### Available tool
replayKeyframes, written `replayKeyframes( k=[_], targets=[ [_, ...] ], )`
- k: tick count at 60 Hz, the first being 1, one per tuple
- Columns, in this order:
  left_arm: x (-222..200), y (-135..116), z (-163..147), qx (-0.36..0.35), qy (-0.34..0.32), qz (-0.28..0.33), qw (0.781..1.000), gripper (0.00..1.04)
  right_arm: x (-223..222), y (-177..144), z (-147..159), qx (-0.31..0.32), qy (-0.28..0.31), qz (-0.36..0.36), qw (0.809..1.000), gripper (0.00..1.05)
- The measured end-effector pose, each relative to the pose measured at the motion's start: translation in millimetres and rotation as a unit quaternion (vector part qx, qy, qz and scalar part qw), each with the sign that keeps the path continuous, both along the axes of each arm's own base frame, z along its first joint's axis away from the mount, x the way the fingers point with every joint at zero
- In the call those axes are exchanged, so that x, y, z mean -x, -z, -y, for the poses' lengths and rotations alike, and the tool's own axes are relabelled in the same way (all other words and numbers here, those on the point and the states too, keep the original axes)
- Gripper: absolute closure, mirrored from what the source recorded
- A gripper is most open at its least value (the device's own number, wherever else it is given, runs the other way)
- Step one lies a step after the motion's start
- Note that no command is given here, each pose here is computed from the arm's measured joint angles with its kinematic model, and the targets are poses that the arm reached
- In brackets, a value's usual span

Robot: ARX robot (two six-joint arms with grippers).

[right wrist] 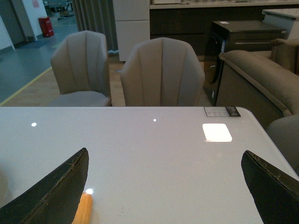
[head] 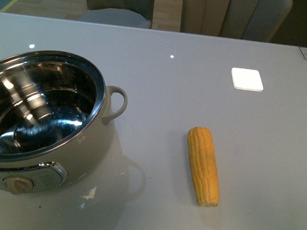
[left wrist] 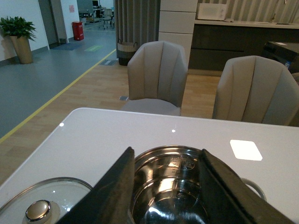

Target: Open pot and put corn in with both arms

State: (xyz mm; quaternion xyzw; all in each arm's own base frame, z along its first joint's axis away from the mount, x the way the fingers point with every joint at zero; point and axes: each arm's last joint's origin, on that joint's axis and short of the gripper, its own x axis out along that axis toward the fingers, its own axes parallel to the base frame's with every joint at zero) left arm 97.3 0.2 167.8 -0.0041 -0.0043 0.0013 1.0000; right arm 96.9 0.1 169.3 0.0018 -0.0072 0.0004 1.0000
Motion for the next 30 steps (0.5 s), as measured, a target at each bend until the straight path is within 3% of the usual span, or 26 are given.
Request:
replayKeyframes(
  k=[13,19,22,25,30],
  targets=[
    [0.0,0.0,0.0,0.0,0.0,0.0,1.0,0.06,0.0,0.0,0.0,0.0,0.0,0.0,1.0,0.09],
    [0.0,0.0,0.0,-0.001,0.0,0.0,1.0,0.07,-0.1,0.0,0.1,-0.002,0.002,-0.002,1.0,0.09],
    [0.0,0.0,0.0,-0.002,0.0,0.0,1.0,0.07,-0.5,1.0,-0.4,-0.038,0.039,-0.083,0.995,0.09],
    [0.0,0.0,0.0,-0.002,0.0,0.0,1.0,0.07,-2.4,1.2,-1.0,-0.067,0.084,-0.186,0.977,0.09],
    [0.0,0.1,0.0,-0.002,0.0,0.0,1.0,0.07,-7.8,7.8,-2.7,-0.112,0.11,-0.272,0.949,0.09]
  ],
)
